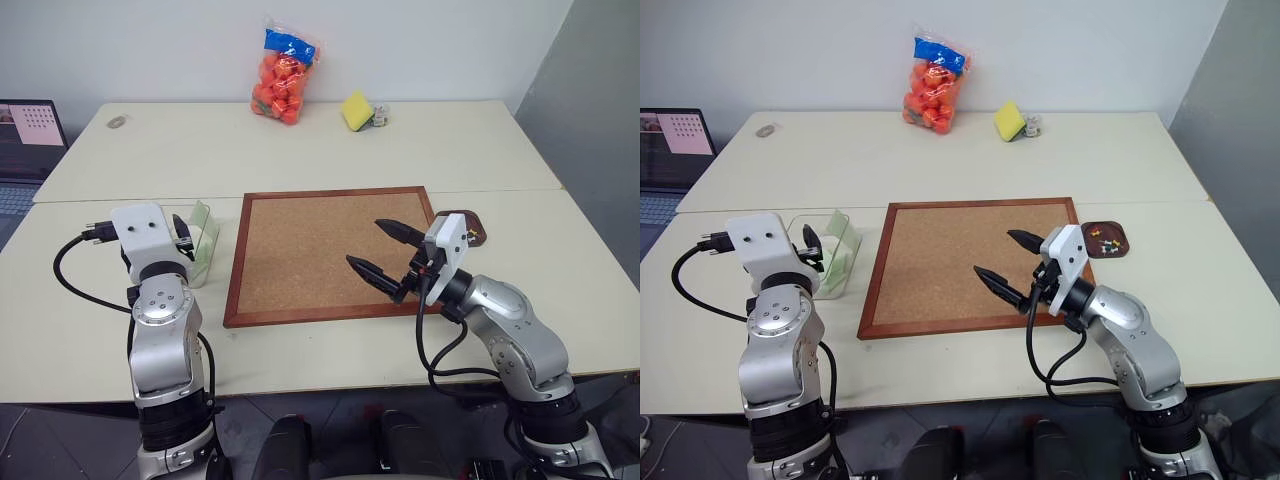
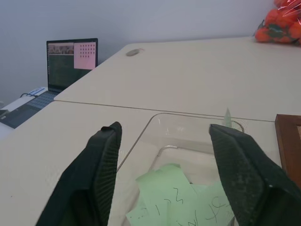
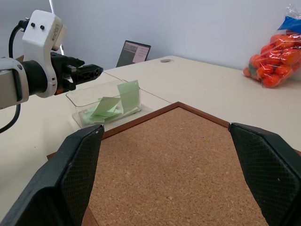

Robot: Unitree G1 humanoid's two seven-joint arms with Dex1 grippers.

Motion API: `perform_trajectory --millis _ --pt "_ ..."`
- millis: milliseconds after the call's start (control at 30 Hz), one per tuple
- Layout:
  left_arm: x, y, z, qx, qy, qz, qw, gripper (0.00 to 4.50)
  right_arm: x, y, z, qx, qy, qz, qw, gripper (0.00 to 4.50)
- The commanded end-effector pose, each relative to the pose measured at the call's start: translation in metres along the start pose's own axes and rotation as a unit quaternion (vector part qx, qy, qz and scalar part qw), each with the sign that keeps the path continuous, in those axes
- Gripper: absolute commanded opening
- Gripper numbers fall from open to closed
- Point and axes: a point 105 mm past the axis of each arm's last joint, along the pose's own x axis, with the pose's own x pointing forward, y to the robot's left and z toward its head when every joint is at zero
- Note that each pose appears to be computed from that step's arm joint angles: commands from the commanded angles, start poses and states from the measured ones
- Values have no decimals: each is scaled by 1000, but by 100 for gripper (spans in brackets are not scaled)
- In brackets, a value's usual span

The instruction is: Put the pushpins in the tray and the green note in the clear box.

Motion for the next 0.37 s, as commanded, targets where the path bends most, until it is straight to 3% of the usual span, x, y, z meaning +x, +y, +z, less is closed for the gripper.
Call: perform_trajectory --millis 33,100,167,267,367 --pt "0 2 14 -3 -27 7 1000 404 1 -1 17 -15 -25 -4 1000 450" --pt "-2 -8 15 -8 -30 -26 999 445 0 -3 17 -17 -23 -10 1000 450" --pt "-10 -36 18 -30 -35 -112 993 449 -1 -7 15 -20 -18 -27 999 450" --pt "-36 -77 13 -34 -26 -248 968 449 -7 -25 4 -45 11 -100 994 450" --pt "-57 -88 0 -20 -13 -294 955 449 -18 -49 -13 -65 51 -208 975 450"
